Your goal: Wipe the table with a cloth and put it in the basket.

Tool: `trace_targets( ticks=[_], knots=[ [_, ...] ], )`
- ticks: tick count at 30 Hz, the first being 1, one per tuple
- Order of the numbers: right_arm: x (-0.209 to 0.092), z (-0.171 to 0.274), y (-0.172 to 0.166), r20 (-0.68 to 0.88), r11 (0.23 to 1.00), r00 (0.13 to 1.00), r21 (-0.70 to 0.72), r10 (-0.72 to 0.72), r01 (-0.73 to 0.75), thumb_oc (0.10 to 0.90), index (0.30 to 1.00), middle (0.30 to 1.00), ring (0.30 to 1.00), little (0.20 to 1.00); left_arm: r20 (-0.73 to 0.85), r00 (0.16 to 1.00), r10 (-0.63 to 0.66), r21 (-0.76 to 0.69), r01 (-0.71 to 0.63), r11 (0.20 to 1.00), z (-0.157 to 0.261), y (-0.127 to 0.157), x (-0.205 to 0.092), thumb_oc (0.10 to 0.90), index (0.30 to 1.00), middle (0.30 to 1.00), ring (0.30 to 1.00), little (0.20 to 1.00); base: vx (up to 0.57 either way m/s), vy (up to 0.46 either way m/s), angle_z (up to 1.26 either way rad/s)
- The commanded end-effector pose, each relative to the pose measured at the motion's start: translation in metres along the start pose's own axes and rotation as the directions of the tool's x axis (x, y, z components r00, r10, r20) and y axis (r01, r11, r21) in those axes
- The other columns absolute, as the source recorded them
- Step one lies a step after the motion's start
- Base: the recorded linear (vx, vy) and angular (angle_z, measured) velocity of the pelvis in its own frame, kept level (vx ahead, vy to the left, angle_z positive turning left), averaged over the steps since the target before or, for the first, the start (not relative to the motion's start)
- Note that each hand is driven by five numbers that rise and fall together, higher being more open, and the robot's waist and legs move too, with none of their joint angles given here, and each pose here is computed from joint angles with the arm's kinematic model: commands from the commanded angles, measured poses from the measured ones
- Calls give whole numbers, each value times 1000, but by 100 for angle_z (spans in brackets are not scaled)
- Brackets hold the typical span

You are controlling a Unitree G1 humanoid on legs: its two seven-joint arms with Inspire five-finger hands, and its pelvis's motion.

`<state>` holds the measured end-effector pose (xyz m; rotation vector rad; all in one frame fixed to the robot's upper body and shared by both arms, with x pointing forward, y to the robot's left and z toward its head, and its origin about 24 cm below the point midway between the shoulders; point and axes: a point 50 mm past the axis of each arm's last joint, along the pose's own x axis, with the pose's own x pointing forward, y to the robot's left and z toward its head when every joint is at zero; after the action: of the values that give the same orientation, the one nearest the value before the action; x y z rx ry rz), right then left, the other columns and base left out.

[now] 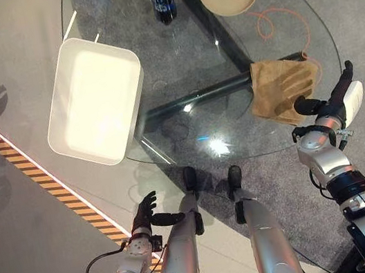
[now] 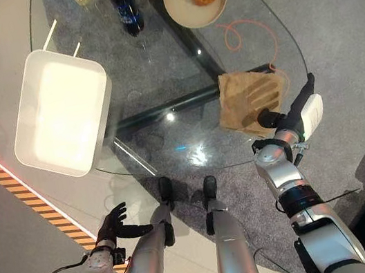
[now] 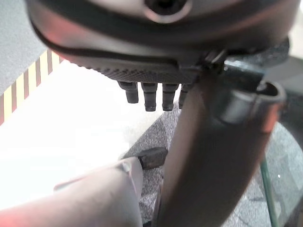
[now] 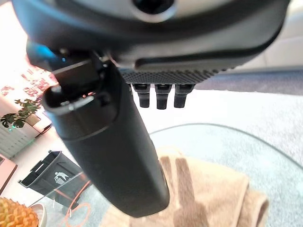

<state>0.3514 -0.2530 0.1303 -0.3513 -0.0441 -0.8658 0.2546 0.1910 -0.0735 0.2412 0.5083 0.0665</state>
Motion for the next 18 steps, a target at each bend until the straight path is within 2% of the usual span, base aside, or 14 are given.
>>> trace_targets(
  ticks=[1, 9, 18],
  knots=[
    [23, 23, -32, 95, 992, 988, 42, -125, 121, 800, 900, 900, 900, 900, -2, 999, 35, -36, -35, 999, -6, -1, -5, 800, 900, 900, 900, 900, 0, 0, 0],
    [28, 45, -25, 131, 996, 991, 93, -30, 18, 800, 900, 900, 900, 900, 37, 999, 20, -59, -17, 998, 8, -5, -3, 800, 900, 900, 900, 900, 30, 21, 1],
    [40, 43, -24, 15, 987, 999, 157, -28, 25, 800, 900, 900, 900, 900, 70, 997, 15, -62, -10, 998, 17, -8, -2, 800, 900, 900, 900, 900, 47, 24, 4]
  ],
)
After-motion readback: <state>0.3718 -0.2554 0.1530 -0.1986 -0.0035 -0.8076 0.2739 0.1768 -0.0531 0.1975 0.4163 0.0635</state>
